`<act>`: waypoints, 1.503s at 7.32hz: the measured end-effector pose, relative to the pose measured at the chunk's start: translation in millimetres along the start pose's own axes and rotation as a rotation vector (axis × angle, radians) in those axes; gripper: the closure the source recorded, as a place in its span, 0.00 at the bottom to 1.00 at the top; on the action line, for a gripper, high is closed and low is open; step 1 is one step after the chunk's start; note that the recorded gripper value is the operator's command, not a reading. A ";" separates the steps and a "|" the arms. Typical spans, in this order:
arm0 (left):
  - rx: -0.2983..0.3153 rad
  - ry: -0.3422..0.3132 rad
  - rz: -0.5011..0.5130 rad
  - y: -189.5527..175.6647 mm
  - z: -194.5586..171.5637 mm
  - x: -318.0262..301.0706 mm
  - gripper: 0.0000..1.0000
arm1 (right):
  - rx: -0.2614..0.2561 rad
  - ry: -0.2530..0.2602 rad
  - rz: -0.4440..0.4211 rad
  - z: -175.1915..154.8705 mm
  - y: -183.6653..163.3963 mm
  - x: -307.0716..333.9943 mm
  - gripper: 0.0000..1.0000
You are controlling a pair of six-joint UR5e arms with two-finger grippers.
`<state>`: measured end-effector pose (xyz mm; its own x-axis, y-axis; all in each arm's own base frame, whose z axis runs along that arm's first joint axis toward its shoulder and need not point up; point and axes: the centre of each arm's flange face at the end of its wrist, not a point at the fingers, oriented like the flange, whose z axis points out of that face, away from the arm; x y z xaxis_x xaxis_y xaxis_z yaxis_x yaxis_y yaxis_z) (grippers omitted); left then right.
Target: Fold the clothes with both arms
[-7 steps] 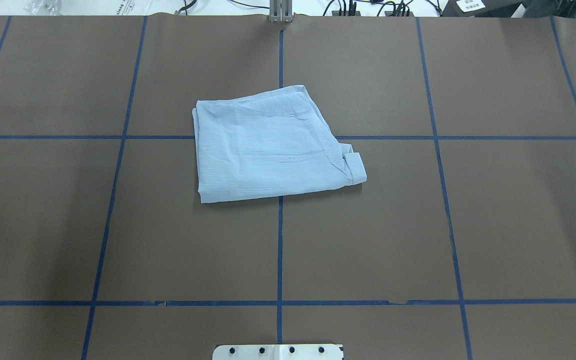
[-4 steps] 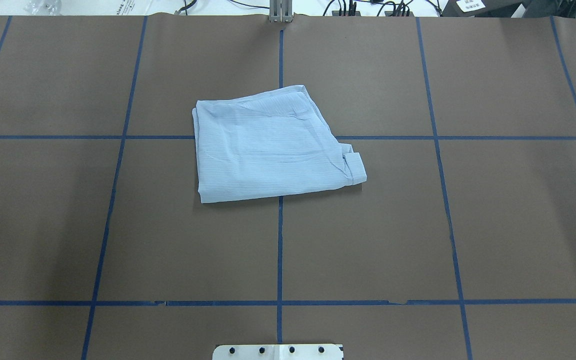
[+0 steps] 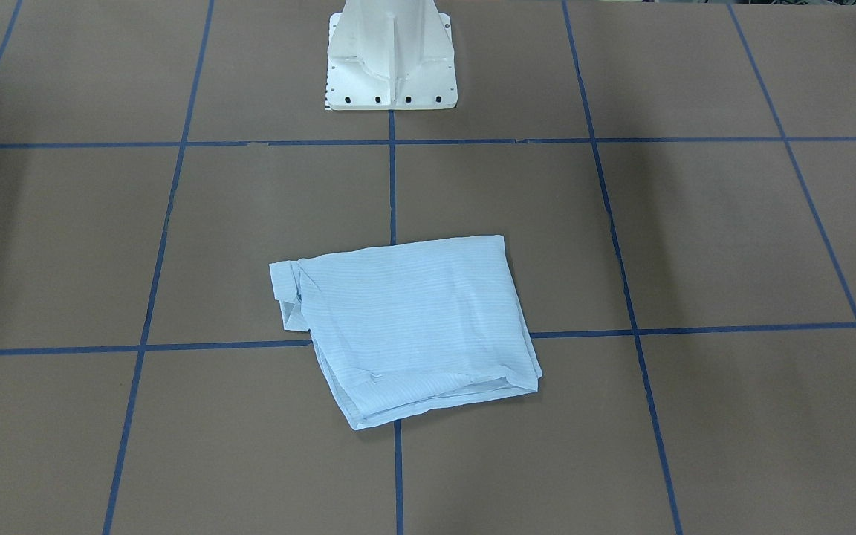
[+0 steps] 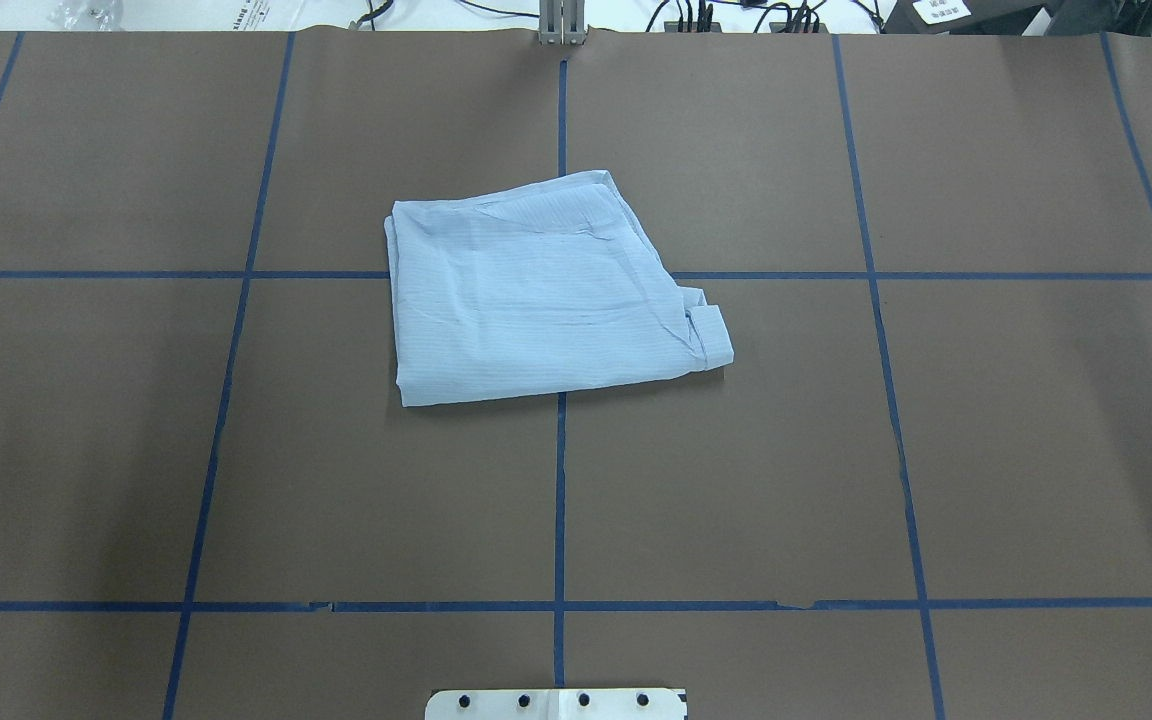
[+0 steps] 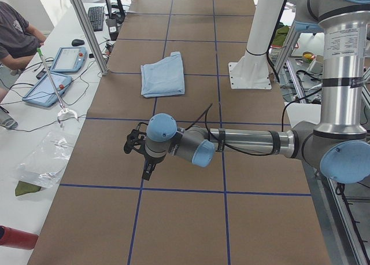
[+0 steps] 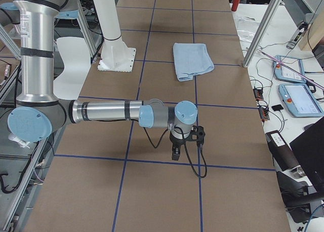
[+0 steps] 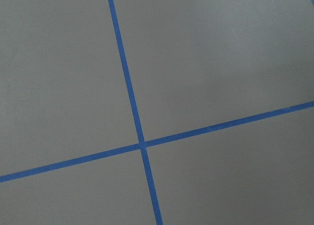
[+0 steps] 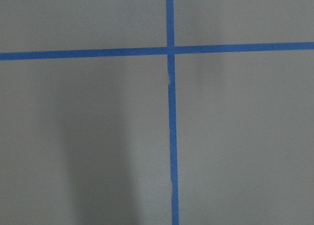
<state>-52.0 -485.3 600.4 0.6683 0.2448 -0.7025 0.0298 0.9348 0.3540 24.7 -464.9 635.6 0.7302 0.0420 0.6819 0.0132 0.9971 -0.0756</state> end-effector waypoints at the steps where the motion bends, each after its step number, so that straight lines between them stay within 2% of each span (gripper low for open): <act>1: 0.002 0.000 0.002 -0.1 -0.5 0.6 0.00 | 0.001 -0.001 -0.006 -0.8 -1.4 -3.3 0.00; 6: 0.006 0.002 0.009 -1.6 -1.3 2.4 0.00 | 0.026 -0.006 -0.032 -12.1 -13.6 -16.7 0.00; 11: 0.007 0.003 0.012 -3.3 -1.2 3.9 0.00 | 0.060 -0.012 -0.069 -3.2 -21.8 -10.6 0.00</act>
<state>-50.4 -487.1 595.7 0.6665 0.2567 -0.6999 0.0270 0.9299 0.3667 18.9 -487.3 627.7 0.7204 -0.0266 0.6930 0.0220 0.9996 0.0155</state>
